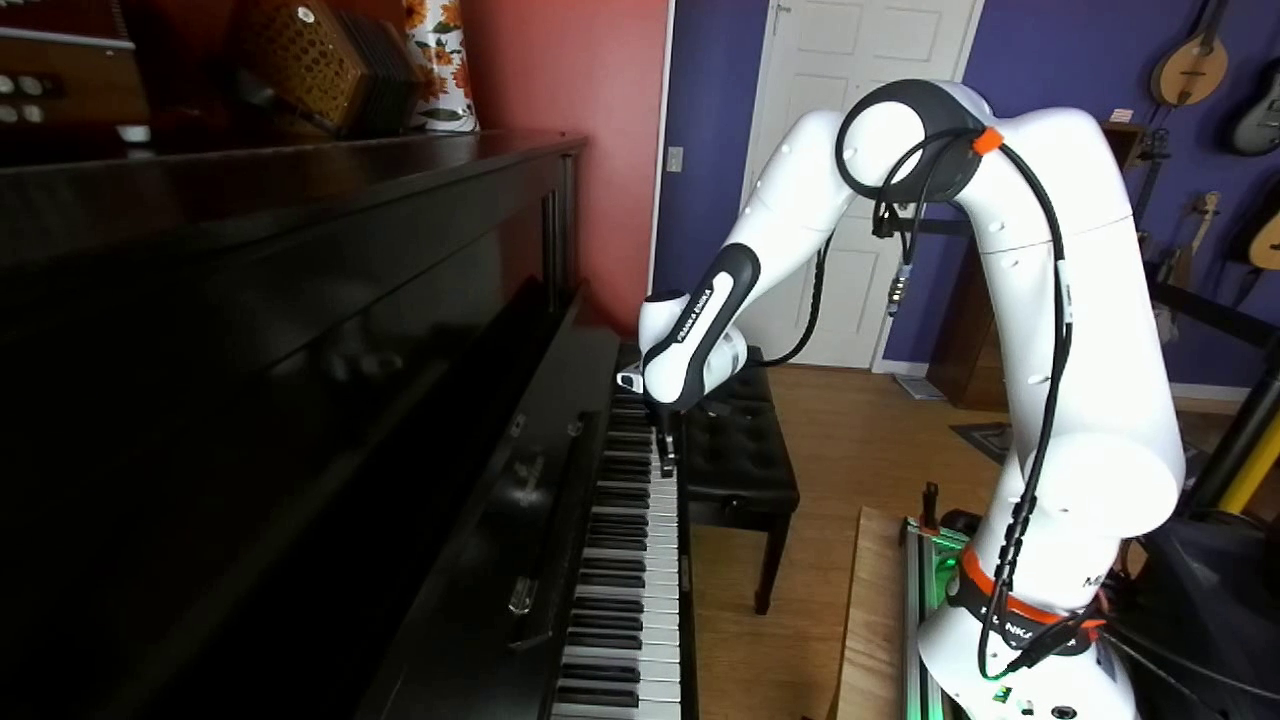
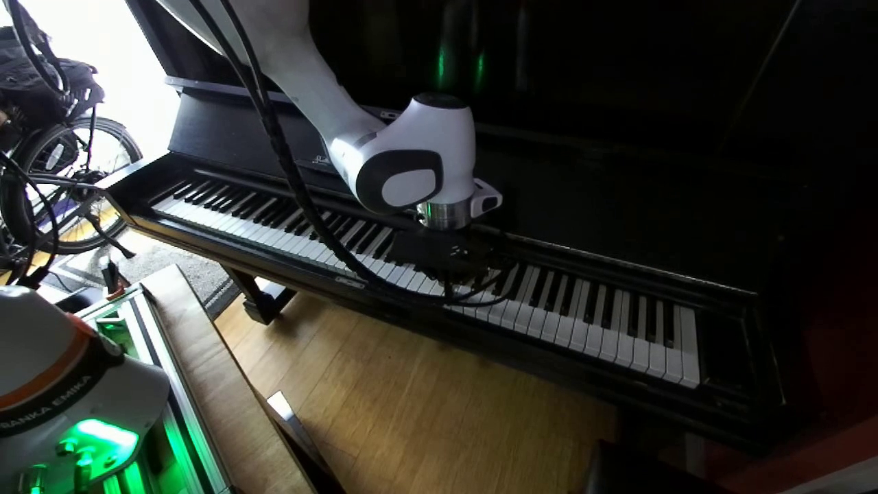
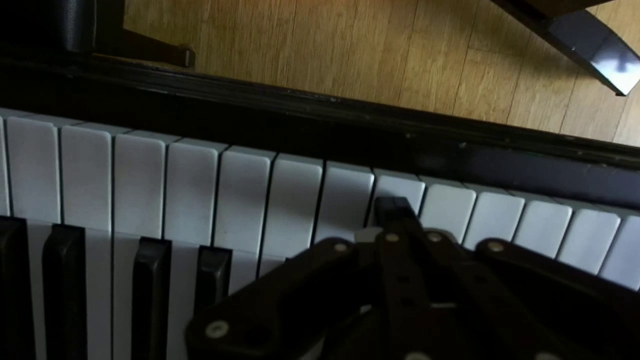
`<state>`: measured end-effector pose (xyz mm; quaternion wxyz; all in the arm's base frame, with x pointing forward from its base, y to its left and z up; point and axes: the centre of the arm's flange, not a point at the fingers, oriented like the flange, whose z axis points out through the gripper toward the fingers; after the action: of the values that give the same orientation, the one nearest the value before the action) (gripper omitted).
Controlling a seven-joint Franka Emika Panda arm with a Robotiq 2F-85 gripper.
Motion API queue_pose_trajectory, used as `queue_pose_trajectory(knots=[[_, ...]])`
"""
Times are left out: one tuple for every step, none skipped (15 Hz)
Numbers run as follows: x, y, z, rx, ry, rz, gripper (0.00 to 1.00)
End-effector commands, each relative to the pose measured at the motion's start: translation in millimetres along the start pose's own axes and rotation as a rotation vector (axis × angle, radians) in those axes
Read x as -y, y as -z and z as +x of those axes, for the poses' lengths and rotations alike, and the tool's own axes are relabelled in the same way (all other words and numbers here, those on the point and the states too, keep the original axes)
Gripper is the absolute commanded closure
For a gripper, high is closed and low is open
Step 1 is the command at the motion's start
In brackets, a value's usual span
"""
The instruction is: Press the third g key from the right on the piano
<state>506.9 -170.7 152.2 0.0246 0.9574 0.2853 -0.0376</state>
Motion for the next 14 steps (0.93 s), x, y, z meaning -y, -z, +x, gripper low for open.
queue_pose_trajectory(knots=[[-7, -11, 2, 0.005, 0.02, -0.003, 1.0], [-8, -12, 2, 0.008, 0.02, -0.004, 1.0], [-8, -13, 3, 0.01, 0.02, -0.003, 1.0], [-9, -15, 3, 0.013, 0.019, -0.001, 1.0], [-9, -16, 3, 0.016, 0.02, 0.001, 1.0], [-9, -18, 3, 0.018, 0.02, 0.003, 1.0], [-9, -19, 4, 0.021, 0.021, 0.005, 1.0], [-9, -21, 4, 0.023, 0.022, 0.009, 1.0], [-10, -23, 4, 0.025, 0.022, 0.011, 1.0], [-10, -23, 4, 0.025, 0.023, 0.013, 1.0], [-10, -24, 4, 0.026, 0.022, 0.015, 1.0], [-11, -26, 4, 0.027, 0.021, 0.018, 1.0], [-11, -26, 4, 0.029, 0.02, 0.017, 1.0], [-11, -26, 3, 0.03, 0.02, 0.019, 1.0]])
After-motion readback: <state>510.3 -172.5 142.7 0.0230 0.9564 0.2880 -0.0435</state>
